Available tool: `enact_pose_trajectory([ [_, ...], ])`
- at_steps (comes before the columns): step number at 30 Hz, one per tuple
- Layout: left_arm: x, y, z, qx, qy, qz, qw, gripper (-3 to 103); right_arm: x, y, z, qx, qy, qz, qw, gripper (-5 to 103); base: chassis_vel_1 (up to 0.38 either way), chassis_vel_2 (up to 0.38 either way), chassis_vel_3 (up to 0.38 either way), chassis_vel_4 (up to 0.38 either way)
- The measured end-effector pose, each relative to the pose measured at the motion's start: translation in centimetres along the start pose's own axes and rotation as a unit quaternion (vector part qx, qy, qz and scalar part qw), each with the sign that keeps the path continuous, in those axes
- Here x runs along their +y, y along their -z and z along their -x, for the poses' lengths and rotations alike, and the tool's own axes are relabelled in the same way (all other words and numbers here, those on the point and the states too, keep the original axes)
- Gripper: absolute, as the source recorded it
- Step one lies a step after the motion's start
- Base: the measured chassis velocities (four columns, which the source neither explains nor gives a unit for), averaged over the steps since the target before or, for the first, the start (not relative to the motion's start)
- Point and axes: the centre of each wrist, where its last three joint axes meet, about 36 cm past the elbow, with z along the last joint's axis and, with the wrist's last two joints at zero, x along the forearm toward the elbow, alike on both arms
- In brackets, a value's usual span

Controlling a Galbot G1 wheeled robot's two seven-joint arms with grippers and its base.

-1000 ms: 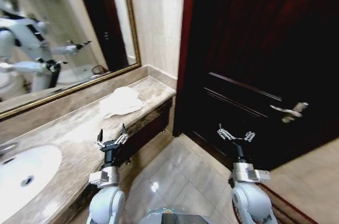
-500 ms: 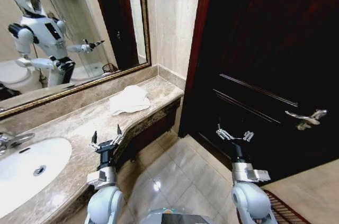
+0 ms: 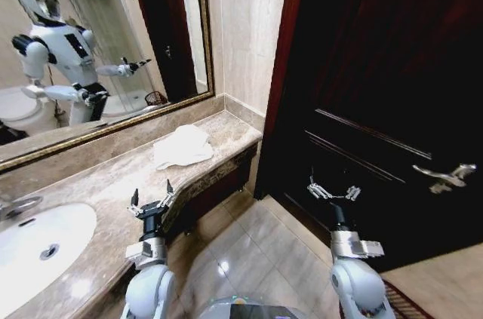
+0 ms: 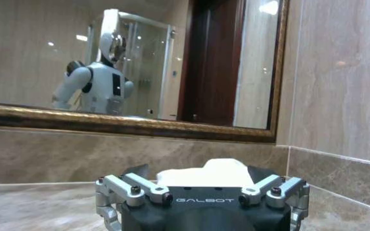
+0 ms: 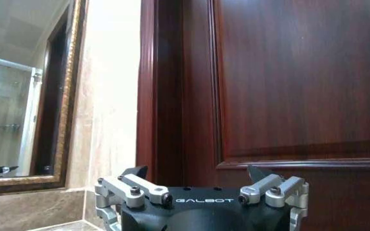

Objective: Discard the used towel into the hamper.

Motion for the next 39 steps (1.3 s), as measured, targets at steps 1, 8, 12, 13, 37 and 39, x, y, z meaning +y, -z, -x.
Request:
enact_pose_trajectory([
  [1,0.1,0.1,0.2,0.002,-0.002,-0.001,1.0000,100,0.0,-0.1,0.0,0.000,-0.001,-0.003,1.000,100,-0.177,0.188,0.165,-0.198],
  [8,2.8,1.0,3.7,0.014,-0.020,-0.005,0.9997,100,-0.1,-0.4,-0.2,-0.012,-0.001,-0.006,1.000,100,-0.123,0.131,0.144,-0.107],
  [12,4.6,2.1,6.6,0.032,-0.039,-0.016,0.9986,100,-0.1,-0.6,-0.5,-0.013,0.006,-0.006,1.000,100,0.000,0.000,0.000,0.000],
  [13,5.0,2.4,7.3,0.039,-0.045,-0.020,0.9981,100,-0.1,-0.6,-0.5,-0.014,0.007,-0.006,1.000,100,0.000,0.000,0.000,0.000],
  [37,8.5,6.3,19.5,0.261,-0.106,-0.043,0.9586,100,0.2,-1.9,-0.8,-0.006,0.004,-0.002,1.000,100,0.008,-0.003,-0.003,0.003],
  [39,8.5,6.4,19.9,0.266,-0.106,-0.047,0.9568,100,0.1,-1.9,-0.8,-0.006,0.004,-0.003,1.000,100,0.000,0.000,0.000,0.000],
])
